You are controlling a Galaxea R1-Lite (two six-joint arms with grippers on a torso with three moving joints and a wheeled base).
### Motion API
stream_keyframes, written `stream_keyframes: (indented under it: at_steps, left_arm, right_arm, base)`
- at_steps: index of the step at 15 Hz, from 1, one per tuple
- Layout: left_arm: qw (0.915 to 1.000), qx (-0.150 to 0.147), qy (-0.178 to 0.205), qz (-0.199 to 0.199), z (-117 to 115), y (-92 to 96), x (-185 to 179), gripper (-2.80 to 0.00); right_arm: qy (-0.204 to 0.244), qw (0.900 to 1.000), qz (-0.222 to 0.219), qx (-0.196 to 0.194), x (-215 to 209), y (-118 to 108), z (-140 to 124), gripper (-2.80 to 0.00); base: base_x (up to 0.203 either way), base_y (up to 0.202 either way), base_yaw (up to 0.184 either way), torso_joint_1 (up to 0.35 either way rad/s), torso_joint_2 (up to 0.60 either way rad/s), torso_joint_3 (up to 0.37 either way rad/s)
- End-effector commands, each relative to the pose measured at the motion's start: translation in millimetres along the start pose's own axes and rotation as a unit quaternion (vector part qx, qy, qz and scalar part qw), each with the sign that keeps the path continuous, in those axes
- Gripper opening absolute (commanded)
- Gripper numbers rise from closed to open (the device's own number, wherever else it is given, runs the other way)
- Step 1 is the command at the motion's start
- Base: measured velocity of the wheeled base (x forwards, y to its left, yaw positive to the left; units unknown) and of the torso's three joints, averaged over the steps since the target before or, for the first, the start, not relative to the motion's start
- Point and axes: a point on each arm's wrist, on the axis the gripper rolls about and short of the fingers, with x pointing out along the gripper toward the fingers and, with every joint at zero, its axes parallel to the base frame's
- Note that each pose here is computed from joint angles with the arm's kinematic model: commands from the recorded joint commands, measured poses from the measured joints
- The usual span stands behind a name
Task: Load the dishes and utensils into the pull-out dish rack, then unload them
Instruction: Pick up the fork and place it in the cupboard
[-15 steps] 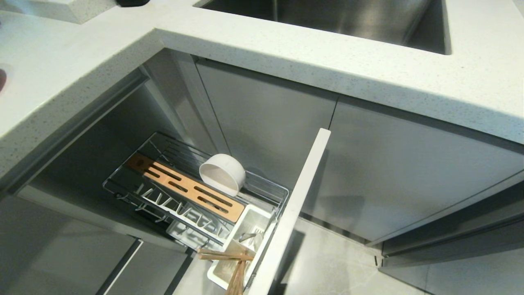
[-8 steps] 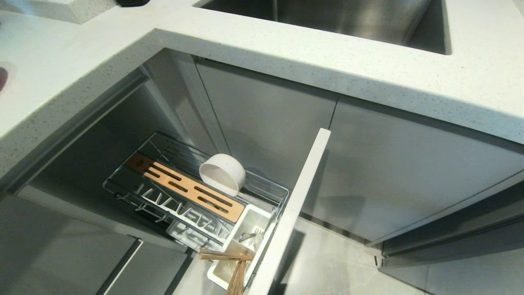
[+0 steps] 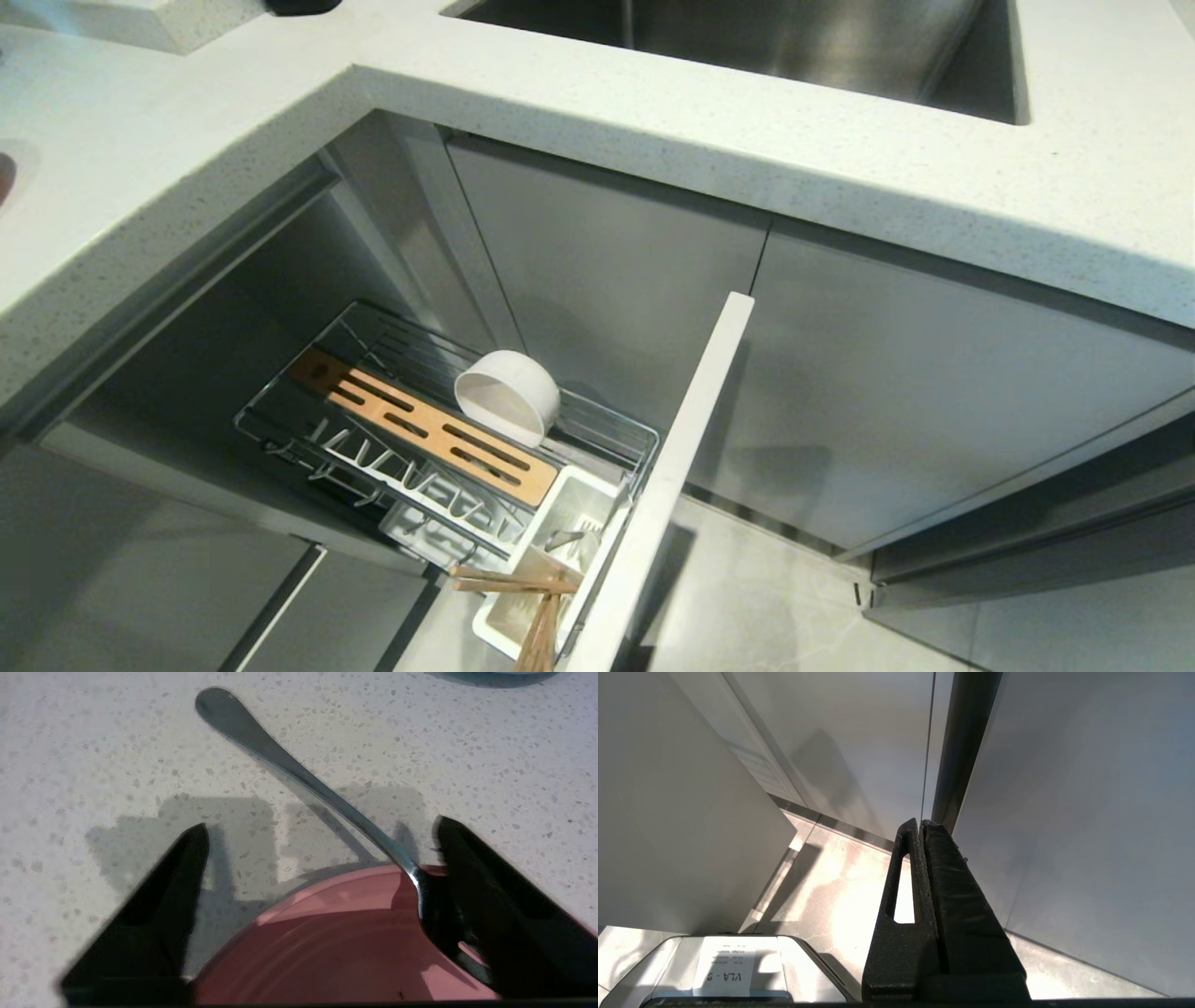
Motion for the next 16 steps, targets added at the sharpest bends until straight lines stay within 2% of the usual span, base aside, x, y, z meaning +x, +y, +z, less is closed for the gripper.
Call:
stream_keyframes:
  at_steps: [1,13,16]
  left_arm:
    - [1.0,-0.002,0.0,0.002,0,0.1,-1,-2.8]
    - [1.0,-0.003,-0.008,-0.001,3,-0.6,-7,-2.8]
    - [0.9997,-0.006,-0.021,-0.003,9,-0.5,-17,-2.8]
  right_arm:
    - [0.0,1.0,0.0,0.0,0,0,0,-2.8]
    - [0.001,1.0,0.001,0.0,0,0,0,-2.8]
    - [0.001,1.0,0.0,0.0,0,0,0,-2.8]
  base:
    - [0.0,0.0,0.0,0.0,0.0,0.0]
    - [0.0,0.0,0.0,0.0,0.0,0.0]
    - [0.0,0.0,0.0,0.0,0.0,0.0]
